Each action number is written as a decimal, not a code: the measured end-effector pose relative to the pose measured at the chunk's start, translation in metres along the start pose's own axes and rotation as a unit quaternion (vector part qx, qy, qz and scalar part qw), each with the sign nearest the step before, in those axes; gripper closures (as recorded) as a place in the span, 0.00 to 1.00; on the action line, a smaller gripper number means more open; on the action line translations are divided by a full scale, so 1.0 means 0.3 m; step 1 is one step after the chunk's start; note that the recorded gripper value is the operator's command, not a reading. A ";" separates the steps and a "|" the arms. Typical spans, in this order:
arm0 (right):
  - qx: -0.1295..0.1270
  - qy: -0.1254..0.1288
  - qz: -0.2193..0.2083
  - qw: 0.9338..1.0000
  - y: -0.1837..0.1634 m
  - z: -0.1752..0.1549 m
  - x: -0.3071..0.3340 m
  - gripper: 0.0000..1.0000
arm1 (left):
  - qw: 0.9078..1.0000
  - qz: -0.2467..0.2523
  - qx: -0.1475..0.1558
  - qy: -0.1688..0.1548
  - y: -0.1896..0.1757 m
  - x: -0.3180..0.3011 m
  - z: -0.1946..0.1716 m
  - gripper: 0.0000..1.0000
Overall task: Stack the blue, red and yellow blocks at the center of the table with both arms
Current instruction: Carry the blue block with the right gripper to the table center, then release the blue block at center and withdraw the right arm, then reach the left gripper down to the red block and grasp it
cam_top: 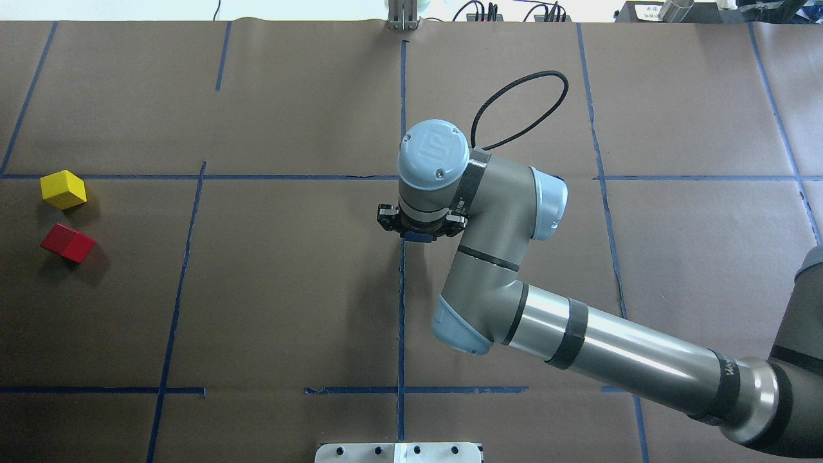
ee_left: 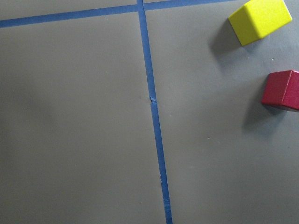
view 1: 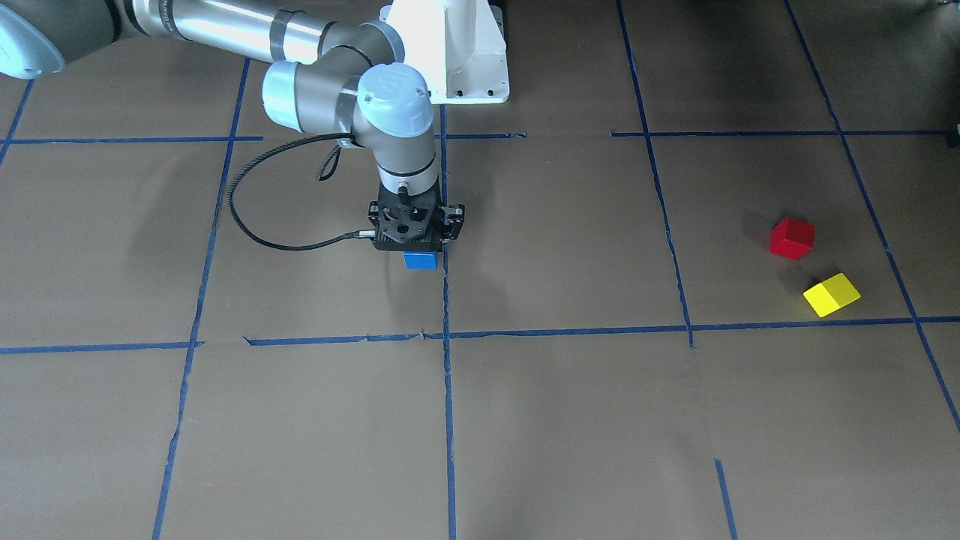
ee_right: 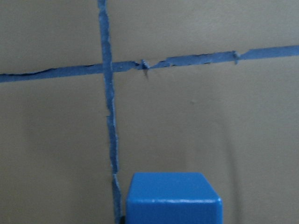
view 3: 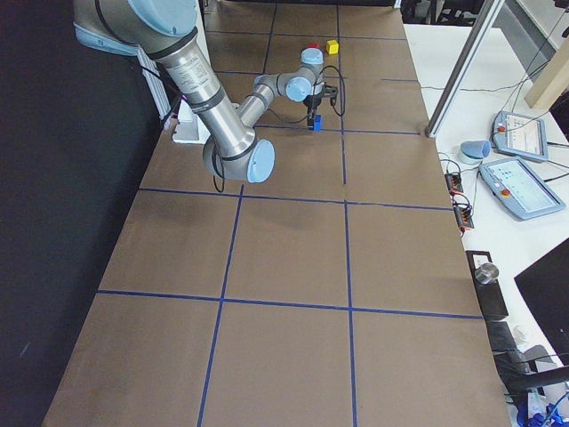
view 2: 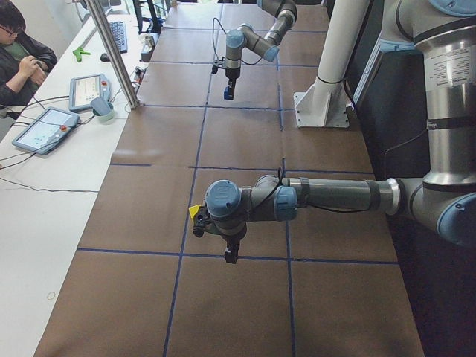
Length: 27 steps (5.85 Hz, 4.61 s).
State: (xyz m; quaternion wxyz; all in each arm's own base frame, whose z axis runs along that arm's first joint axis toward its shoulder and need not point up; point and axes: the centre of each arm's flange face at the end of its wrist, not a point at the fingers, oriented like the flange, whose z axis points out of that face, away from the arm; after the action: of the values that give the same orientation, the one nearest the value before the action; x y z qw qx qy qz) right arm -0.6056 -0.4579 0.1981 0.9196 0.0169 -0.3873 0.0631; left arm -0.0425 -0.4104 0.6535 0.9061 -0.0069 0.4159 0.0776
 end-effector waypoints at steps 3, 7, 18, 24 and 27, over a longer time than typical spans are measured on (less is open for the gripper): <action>-0.006 0.010 0.011 1.000 0.048 0.053 -0.058 0.47 | 1.000 0.000 0.000 0.000 0.000 0.000 0.000 0.00; -0.007 0.009 0.007 1.000 0.077 0.070 -0.101 0.01 | 1.000 0.000 0.000 0.000 0.000 0.000 0.000 0.00; -0.053 0.020 -0.277 0.959 -0.641 -0.563 2.004 0.00 | 0.995 0.080 0.053 -0.011 -0.292 0.205 -0.163 0.00; -0.044 0.013 -0.242 0.969 -0.315 -0.557 2.560 0.00 | 0.990 0.134 0.044 -0.016 -0.364 0.511 0.075 0.00; -0.045 0.008 -0.239 0.970 -0.309 -0.553 2.562 0.00 | 0.991 0.095 0.092 -0.024 -0.316 0.604 0.406 0.00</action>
State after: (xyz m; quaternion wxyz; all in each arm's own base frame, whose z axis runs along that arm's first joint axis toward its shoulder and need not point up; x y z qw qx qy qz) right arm 0.0561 -0.4575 0.6329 0.9110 0.0670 -0.3668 -0.1760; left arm 0.1794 -0.4701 0.5916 0.9013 0.1174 0.3980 0.1247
